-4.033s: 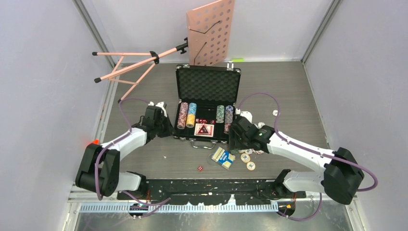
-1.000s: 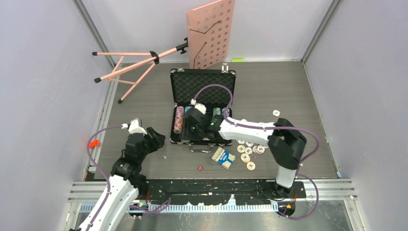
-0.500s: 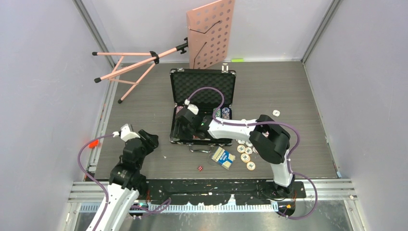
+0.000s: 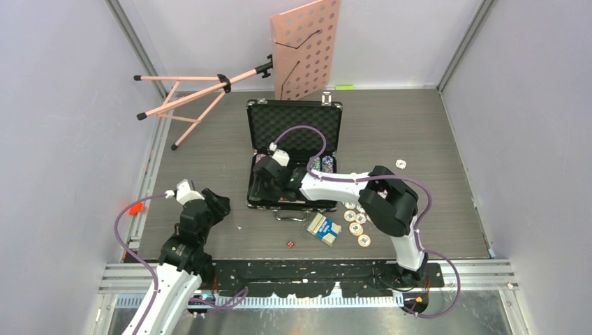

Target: Pack up texas hold em set

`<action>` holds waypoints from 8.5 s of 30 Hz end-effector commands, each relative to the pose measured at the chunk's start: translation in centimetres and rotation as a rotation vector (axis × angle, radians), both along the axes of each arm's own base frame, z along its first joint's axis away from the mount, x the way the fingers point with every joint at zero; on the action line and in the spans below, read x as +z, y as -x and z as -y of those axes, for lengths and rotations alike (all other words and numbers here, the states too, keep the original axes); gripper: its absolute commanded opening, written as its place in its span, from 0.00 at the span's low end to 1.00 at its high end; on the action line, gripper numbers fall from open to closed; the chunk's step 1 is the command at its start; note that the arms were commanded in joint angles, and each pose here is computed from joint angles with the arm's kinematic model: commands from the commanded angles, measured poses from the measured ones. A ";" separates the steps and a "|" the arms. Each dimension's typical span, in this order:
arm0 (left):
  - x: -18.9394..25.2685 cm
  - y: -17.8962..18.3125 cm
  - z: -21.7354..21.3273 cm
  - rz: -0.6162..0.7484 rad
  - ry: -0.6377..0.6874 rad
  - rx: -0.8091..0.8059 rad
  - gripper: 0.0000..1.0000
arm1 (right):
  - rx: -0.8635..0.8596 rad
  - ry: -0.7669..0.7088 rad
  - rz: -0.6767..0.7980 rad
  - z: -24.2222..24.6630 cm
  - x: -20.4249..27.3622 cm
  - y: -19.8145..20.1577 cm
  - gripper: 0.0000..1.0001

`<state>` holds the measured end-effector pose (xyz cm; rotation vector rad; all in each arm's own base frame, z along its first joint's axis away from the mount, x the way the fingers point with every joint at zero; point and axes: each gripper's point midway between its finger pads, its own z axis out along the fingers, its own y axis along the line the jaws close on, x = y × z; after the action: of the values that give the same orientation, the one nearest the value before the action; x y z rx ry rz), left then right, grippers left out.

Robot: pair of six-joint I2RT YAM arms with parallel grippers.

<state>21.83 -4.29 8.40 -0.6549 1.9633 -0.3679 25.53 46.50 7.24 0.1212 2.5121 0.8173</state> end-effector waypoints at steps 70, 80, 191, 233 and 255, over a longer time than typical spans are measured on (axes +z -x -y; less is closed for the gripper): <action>2.3 0.7 8.2 0.078 0.063 -0.539 0.55 | -0.508 0.359 -0.004 33.9 1.1 11.1 0.98; 2.4 0.8 8.5 0.086 0.067 -0.555 0.55 | -0.404 0.243 -0.100 28.3 -0.5 11.0 0.97; 2.8 2.2 11.7 0.104 0.045 -0.740 0.93 | 1.164 0.647 0.606 12.1 4.2 -11.5 0.54; 2.7 2.1 11.4 0.094 0.034 -0.725 0.94 | 0.345 0.405 0.555 8.8 10.5 -15.7 0.85; 2.7 2.1 11.4 0.097 0.033 -0.722 0.94 | 0.135 0.508 0.550 8.5 2.5 -15.6 0.45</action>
<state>19.16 -15.43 9.61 0.0536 2.1102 -0.8460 41.49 37.66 10.47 -0.4528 2.1348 0.1787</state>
